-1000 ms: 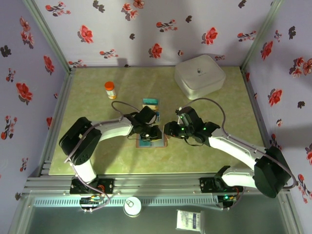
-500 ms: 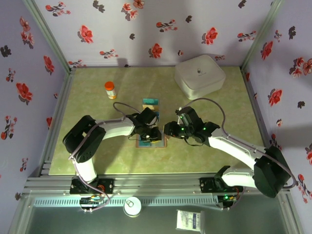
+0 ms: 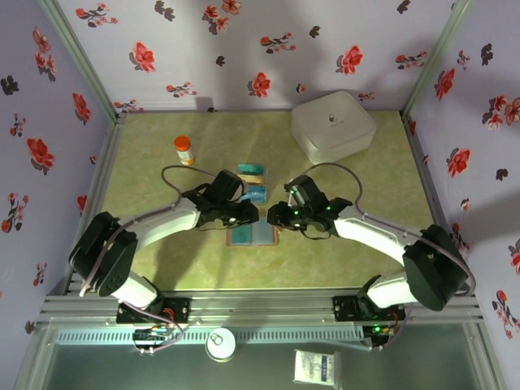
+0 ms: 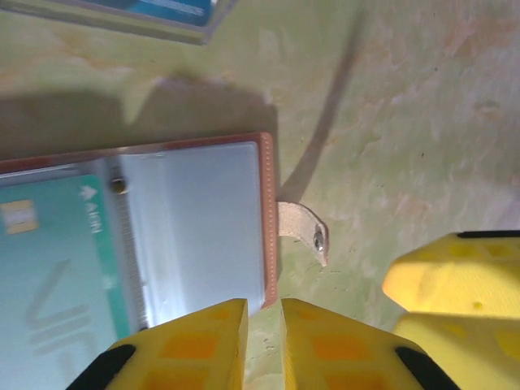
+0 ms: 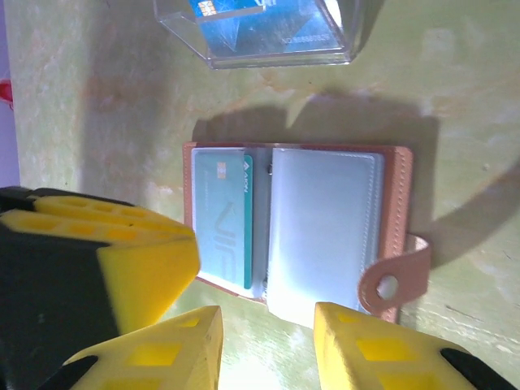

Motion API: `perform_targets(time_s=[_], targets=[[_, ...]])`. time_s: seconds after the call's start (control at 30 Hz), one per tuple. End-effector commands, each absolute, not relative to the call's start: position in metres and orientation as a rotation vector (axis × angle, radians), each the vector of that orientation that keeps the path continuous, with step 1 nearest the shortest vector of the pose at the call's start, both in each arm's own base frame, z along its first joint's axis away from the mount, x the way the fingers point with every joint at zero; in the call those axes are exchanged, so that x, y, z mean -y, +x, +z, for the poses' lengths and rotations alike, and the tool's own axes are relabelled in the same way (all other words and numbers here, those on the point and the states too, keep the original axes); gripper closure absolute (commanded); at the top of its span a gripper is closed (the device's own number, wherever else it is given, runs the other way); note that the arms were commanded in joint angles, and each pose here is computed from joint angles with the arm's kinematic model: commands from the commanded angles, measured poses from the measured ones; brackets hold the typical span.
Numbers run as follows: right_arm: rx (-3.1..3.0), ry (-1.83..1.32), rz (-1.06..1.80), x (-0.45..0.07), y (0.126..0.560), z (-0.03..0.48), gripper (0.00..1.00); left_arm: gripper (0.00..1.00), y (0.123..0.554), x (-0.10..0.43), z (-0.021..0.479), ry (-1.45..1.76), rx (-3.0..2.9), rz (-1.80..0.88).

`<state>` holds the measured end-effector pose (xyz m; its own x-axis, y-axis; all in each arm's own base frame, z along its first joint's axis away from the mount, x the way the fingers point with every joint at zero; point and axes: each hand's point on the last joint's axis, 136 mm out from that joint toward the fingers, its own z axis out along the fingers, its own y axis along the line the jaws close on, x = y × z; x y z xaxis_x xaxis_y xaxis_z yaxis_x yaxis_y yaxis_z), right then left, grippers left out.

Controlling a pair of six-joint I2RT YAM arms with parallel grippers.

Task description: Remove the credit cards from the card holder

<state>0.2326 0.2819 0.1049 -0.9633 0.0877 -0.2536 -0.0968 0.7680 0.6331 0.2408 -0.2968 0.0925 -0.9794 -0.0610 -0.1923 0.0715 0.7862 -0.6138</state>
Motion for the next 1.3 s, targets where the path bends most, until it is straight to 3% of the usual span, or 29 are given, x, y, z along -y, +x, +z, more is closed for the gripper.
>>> perform_targets(time_s=[0.0, 0.43, 1.27], targets=[[-2.674, -0.054, 1.051, -0.305, 0.238, 0.116, 0.65, 0.84, 0.236, 0.27, 0.081, -0.018, -2.799, -0.893], [-2.79, -0.144, 1.041, -0.355, 0.241, 0.089, 0.67, 0.92, 0.229, 0.22, 0.053, -0.178, -2.82, -0.908], [-2.912, -0.151, 1.035, -0.369, 0.235, 0.045, 0.68, 0.97, 0.231, 0.218, 0.018, -0.208, -2.894, -0.936]])
